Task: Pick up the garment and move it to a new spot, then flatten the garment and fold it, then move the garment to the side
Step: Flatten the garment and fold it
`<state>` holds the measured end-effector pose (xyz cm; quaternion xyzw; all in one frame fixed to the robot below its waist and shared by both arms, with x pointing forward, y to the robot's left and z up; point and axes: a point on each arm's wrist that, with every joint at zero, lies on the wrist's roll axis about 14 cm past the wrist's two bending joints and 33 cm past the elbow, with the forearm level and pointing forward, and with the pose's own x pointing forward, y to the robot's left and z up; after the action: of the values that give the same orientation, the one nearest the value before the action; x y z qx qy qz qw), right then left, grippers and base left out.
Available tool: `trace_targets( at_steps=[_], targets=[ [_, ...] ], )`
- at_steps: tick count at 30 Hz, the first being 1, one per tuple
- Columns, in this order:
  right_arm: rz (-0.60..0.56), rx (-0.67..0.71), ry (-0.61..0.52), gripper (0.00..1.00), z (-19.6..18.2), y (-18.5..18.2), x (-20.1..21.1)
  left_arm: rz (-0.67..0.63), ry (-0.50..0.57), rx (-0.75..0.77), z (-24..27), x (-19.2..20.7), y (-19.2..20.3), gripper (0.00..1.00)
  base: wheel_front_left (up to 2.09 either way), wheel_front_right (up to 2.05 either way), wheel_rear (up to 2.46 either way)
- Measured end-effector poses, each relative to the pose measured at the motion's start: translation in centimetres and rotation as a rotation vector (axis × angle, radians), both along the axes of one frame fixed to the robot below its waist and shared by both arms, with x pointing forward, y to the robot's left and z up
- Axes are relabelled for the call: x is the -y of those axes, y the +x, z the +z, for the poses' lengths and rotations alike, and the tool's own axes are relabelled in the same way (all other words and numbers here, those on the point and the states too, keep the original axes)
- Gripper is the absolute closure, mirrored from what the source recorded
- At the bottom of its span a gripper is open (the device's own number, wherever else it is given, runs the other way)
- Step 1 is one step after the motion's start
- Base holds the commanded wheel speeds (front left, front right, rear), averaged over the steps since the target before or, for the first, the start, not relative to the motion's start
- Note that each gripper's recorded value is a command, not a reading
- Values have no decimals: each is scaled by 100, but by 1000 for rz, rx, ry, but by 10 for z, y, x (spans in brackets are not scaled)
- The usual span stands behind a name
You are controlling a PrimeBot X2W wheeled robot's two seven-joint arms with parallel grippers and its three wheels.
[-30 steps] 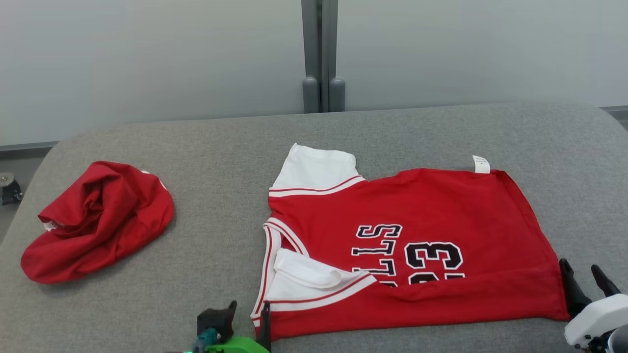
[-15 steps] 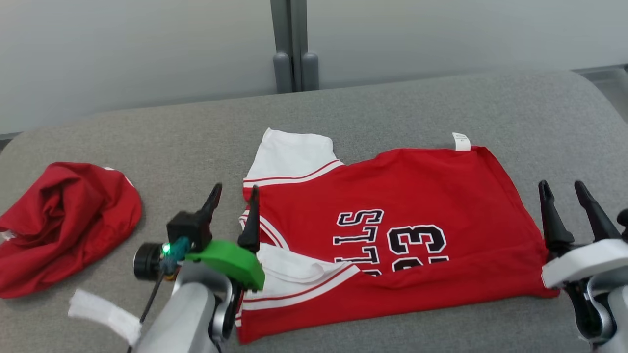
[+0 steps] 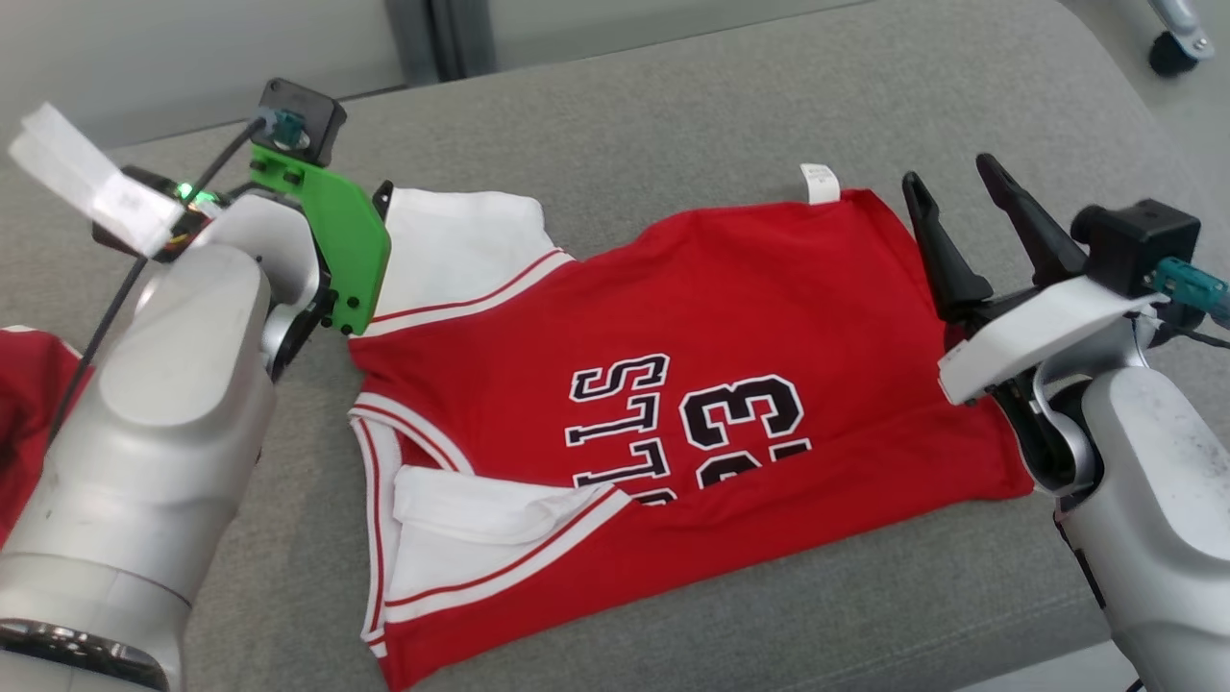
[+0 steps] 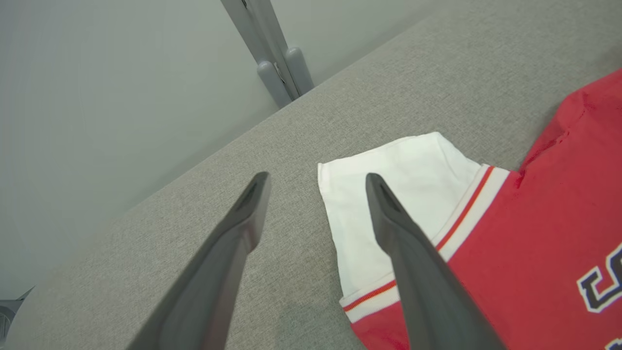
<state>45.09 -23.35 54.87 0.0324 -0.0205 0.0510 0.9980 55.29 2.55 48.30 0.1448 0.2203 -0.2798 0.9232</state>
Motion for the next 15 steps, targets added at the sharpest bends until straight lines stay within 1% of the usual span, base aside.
trace_targets(
  at_steps=[1, 5, 9, 12, 15],
  targets=[
    [2, -14, -16, 0, -3, 3, 2, -32, 48, -46, -9, 8, 5, 0, 0, 0, 0],
    [-23, -37, -23, 0, -11, 6, 14, -46, 73, -135, -24, 15, 20, 0, 0, 0, 0],
    [-56, -55, -9, 0, -20, 3, 26, -81, 125, -162, -40, 22, 30, 0, 0, 0, 0],
    [-70, -75, -4, 0, -30, 0, 31, -100, 136, -198, -56, 29, 31, 0, 0, 0, 0],
    [-76, -93, -8, 0, -38, -1, 33, -79, 162, -203, -64, 20, 44, 0, 0, 0, 0]
  ],
)
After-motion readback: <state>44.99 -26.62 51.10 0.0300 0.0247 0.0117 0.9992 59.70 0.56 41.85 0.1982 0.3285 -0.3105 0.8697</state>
